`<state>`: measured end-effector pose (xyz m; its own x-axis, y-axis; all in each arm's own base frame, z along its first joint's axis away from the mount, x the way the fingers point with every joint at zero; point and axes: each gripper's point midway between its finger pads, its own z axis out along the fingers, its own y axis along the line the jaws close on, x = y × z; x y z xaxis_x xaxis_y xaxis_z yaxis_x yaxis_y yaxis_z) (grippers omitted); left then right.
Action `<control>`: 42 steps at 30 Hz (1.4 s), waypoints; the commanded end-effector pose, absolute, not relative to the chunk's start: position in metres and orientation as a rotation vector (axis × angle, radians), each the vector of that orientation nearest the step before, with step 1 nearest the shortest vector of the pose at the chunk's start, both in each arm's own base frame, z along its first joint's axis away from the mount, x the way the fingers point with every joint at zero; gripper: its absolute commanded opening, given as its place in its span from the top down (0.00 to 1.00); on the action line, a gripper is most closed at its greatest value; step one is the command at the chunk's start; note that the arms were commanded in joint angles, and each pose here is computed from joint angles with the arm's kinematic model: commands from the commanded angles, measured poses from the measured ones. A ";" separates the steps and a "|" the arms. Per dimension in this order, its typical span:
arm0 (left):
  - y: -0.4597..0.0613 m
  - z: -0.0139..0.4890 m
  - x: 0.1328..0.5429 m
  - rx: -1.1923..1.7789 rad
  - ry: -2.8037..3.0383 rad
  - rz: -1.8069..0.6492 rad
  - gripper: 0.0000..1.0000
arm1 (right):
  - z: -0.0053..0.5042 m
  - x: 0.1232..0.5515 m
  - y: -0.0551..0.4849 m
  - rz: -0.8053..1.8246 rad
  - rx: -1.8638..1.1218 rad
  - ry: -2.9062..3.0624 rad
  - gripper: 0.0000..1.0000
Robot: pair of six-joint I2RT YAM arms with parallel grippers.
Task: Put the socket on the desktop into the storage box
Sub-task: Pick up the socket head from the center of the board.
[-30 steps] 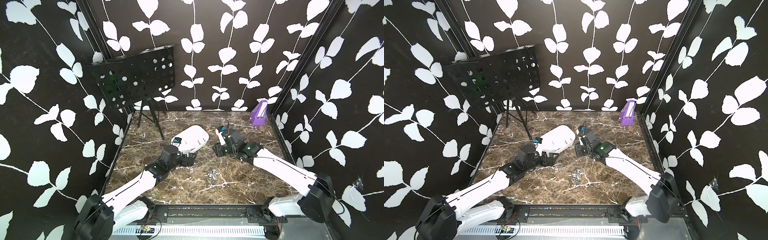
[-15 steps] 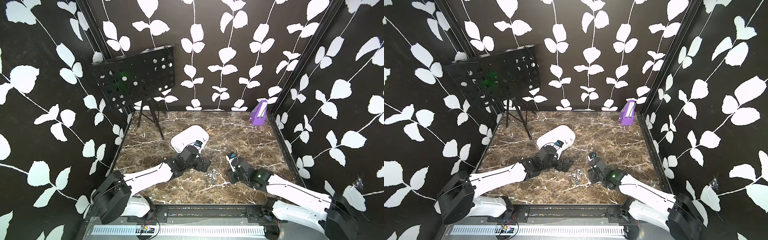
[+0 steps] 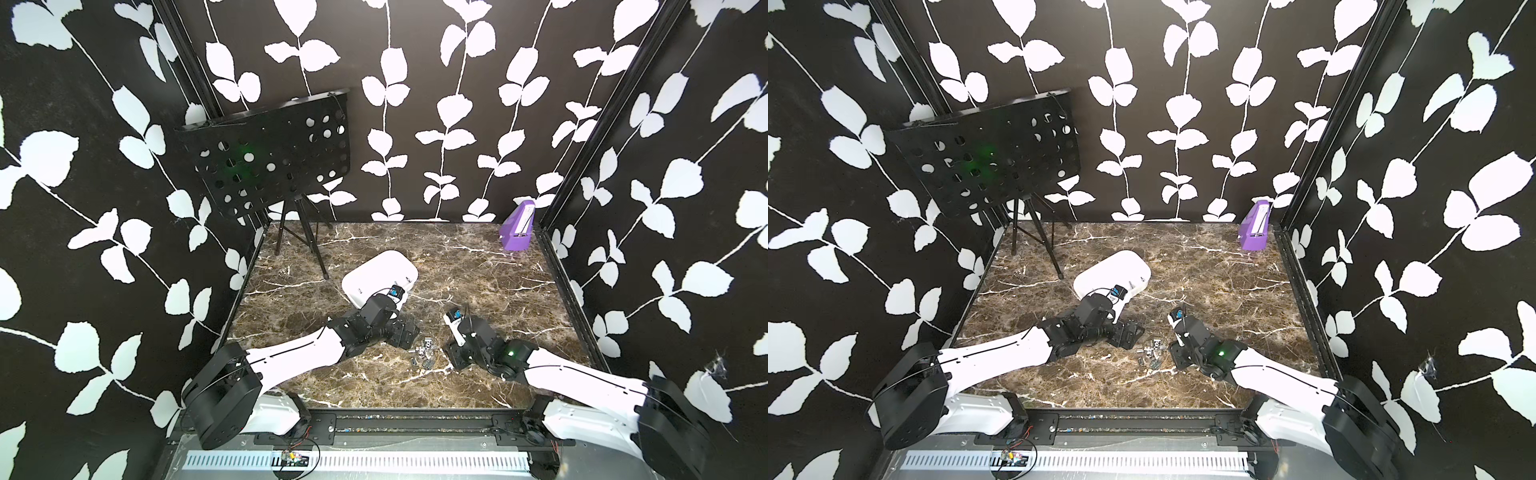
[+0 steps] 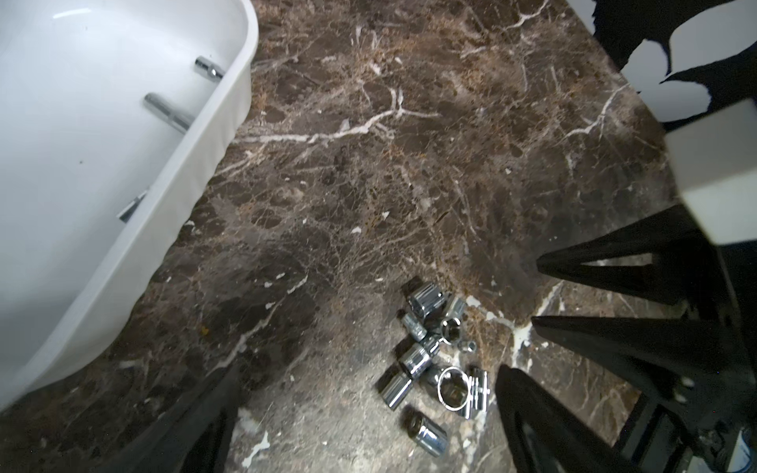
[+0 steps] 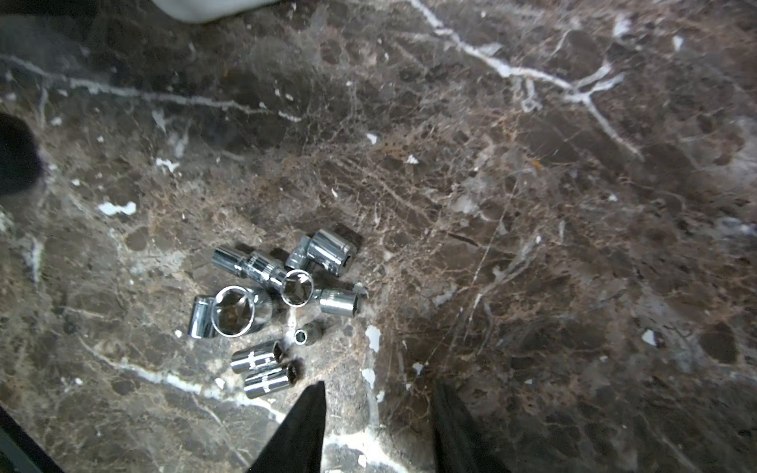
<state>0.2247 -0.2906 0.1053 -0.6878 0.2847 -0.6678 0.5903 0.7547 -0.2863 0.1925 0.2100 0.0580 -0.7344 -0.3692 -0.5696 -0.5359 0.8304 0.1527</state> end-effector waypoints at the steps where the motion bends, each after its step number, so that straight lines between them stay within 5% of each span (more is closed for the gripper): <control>1: -0.275 0.090 0.210 0.673 2.400 -0.634 0.04 | 0.055 0.192 0.226 0.447 -0.739 2.479 0.60; 42: -0.285 0.072 0.208 0.680 2.486 -0.648 0.04 | 0.024 0.203 0.245 0.368 -0.821 2.564 0.54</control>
